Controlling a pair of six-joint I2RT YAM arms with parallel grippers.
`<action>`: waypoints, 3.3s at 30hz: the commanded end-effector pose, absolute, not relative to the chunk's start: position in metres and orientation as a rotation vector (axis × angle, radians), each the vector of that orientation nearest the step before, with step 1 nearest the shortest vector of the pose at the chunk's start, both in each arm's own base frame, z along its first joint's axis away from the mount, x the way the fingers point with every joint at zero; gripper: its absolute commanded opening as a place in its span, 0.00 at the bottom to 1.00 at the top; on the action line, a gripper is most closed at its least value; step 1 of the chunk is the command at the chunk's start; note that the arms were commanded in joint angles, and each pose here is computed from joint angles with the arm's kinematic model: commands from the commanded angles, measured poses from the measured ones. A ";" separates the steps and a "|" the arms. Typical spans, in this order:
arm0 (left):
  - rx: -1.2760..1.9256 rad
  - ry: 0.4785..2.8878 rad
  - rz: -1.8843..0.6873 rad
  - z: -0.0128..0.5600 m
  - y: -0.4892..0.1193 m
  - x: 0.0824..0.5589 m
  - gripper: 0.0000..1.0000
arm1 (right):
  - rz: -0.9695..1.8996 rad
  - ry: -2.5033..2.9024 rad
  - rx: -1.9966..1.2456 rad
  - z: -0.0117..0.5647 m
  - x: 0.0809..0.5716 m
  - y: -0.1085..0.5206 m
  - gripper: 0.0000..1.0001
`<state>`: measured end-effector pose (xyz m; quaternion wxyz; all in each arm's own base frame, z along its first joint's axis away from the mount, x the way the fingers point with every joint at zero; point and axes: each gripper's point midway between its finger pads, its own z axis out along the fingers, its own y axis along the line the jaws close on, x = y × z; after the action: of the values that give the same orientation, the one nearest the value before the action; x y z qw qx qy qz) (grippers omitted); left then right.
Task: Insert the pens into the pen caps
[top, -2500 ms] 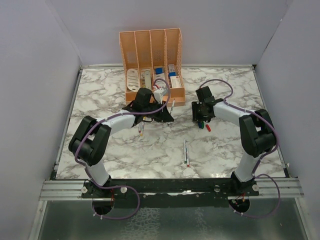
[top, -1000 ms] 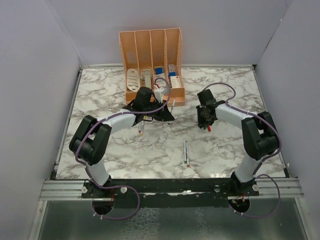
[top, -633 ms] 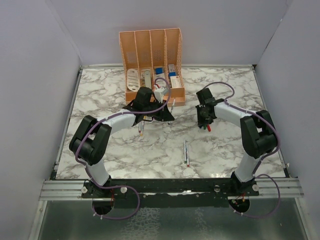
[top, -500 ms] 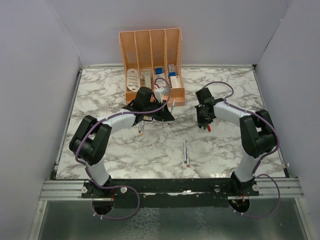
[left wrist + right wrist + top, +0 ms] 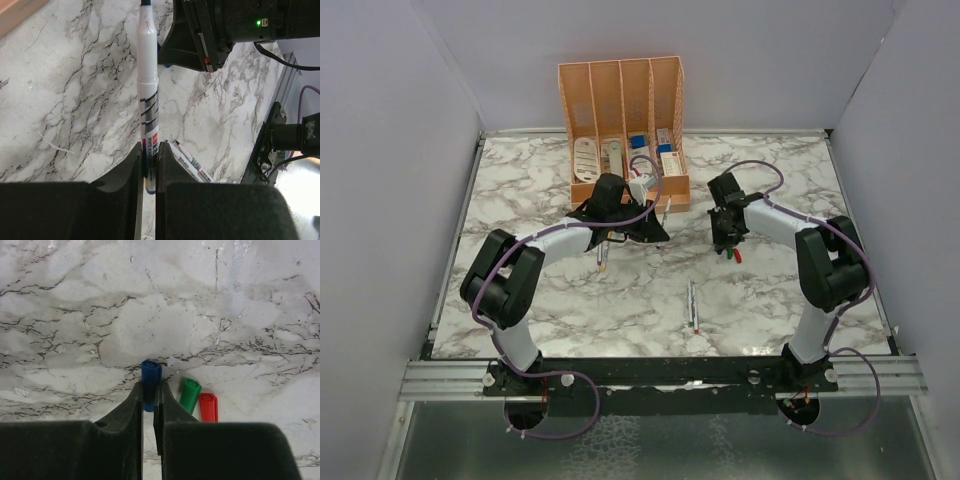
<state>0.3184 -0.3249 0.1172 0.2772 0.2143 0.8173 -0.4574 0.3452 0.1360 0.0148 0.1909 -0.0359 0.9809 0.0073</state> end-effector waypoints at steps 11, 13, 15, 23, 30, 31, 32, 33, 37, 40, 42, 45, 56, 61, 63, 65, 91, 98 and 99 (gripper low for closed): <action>0.635 2.153 -1.219 0.125 -0.329 0.321 0.00 | 0.056 2.678 -0.057 0.028 0.366 0.147 0.01; 0.632 2.152 -1.214 0.125 -0.328 0.321 0.00 | 0.113 2.601 -0.039 0.051 0.382 0.156 0.01; 0.630 2.147 -1.210 0.126 -0.327 0.321 0.00 | 0.171 2.514 -0.030 0.076 0.397 0.165 0.01; 0.610 2.085 -1.258 0.136 -0.333 0.314 0.00 | 0.433 2.149 -0.067 0.168 0.427 0.198 0.01; 0.678 2.015 -1.296 0.152 -0.353 0.305 0.00 | 0.648 1.763 -0.123 0.246 0.415 0.214 0.01; 0.686 2.004 -1.306 0.155 -0.355 0.304 0.00 | 0.663 1.727 -0.128 0.254 0.414 0.215 0.01; 0.694 1.994 -1.315 0.158 -0.357 0.304 0.00 | 0.673 1.702 -0.134 0.260 0.412 0.215 0.01; 0.702 1.984 -1.324 0.161 -0.358 0.303 0.00 | 0.681 1.686 -0.138 0.264 0.410 0.216 0.01; 0.727 1.952 -1.355 0.172 -0.364 0.301 0.00 | 0.723 1.602 -0.148 0.284 0.403 0.218 0.01; 0.738 1.923 -1.383 0.182 -0.367 0.300 0.00 | 0.755 1.557 -0.145 0.290 0.396 0.218 0.01; 0.738 1.907 -1.391 0.188 -0.369 0.301 0.00 | 0.775 1.551 -0.146 0.290 0.392 0.219 0.01; 0.736 1.885 -1.399 0.195 -0.371 0.304 0.00 | 0.802 1.552 -0.150 0.289 0.388 0.221 0.01; 0.739 1.854 -1.410 0.207 -0.375 0.308 0.00 | 0.831 1.561 -0.137 0.283 0.383 0.222 0.01; 0.738 1.862 -1.414 0.204 -0.376 0.308 0.00 | 0.838 1.556 -0.133 0.284 0.383 0.223 0.01; 0.739 1.865 -1.415 0.203 -0.376 0.308 0.00 | 0.840 1.552 -0.132 0.285 0.384 0.223 0.01; 0.739 1.868 -1.417 0.202 -0.376 0.308 0.00 | 0.842 1.552 -0.131 0.285 0.385 0.224 0.01; 0.738 1.904 -1.430 0.188 -0.378 0.308 0.00 | 0.855 1.562 -0.134 0.282 0.388 0.228 0.01; 0.736 1.907 -1.425 0.187 -0.376 0.306 0.00 | 0.853 1.568 -0.133 0.281 0.389 0.227 0.01; 0.734 1.908 -1.422 0.186 -0.376 0.306 0.00 | 0.854 1.570 -0.134 0.281 0.388 0.228 0.01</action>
<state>0.3088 -0.3718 0.1775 0.3132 0.2651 0.7420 -0.5301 0.3887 0.2213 0.2693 0.6189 -0.0500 0.6971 0.3585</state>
